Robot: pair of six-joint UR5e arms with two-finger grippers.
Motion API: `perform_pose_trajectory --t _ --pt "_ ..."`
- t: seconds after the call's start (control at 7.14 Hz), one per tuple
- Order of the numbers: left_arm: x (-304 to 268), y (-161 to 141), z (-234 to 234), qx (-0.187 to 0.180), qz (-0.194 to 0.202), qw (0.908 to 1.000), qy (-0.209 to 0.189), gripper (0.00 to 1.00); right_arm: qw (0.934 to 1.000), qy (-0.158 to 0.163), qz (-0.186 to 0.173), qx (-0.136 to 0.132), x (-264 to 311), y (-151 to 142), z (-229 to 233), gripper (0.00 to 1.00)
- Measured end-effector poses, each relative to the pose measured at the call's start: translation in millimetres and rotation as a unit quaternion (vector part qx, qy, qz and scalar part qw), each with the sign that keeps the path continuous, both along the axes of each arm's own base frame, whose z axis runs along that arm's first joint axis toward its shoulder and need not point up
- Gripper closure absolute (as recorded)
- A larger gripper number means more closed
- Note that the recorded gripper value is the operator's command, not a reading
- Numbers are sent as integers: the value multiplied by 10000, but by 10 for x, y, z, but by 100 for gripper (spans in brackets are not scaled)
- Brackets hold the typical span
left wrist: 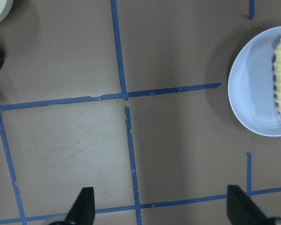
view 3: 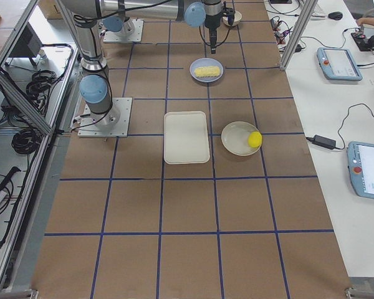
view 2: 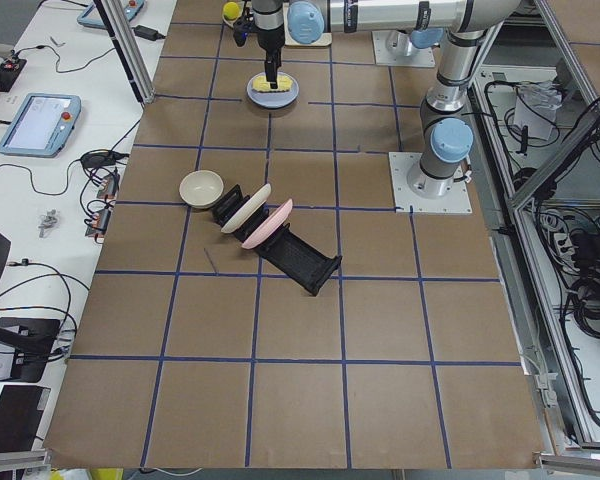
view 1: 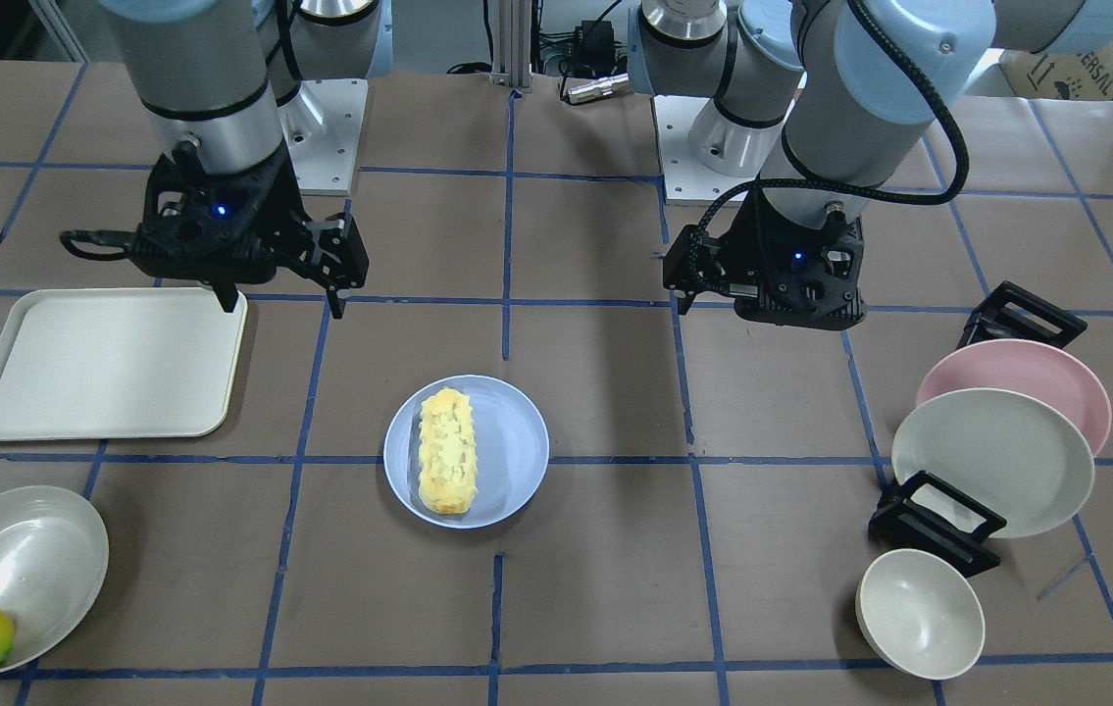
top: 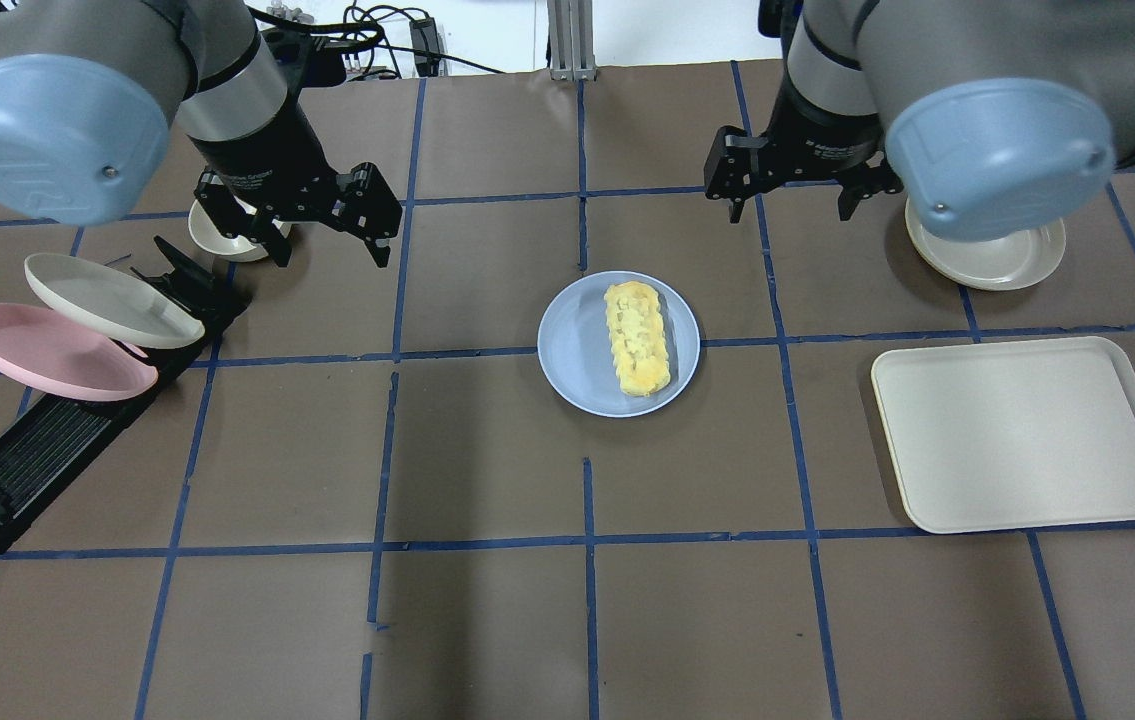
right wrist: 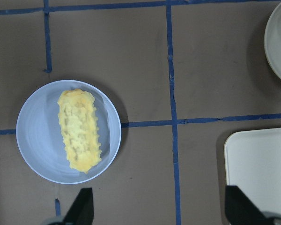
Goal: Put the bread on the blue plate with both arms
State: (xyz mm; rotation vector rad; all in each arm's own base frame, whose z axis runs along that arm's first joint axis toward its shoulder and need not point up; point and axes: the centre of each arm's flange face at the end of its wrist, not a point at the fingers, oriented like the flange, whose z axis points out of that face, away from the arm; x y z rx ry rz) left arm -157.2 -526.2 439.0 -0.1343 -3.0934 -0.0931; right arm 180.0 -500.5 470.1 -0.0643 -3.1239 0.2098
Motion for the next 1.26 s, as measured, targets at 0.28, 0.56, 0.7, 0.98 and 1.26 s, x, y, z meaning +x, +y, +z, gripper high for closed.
perform_pose_trajectory --t 0.28,0.56,0.7,0.98,1.26 --pt "-1 4 -2 3 -7 10000 5 0 10000 -50 31 58 -440 264 284 0" --pt "-5 10 -12 18 -12 10000 2 0 9999 -43 -116 70 -665 333 449 0" --pt "-7 12 -14 22 -14 10000 2 0 9999 -46 -145 27 -678 341 513 0" --pt "-9 16 -11 21 -20 10000 7 0 10000 -51 -45 -8 -565 366 572 0" --pt "-14 19 -10 24 -26 10000 9 0 9999 -26 123 -7 -389 407 546 0"
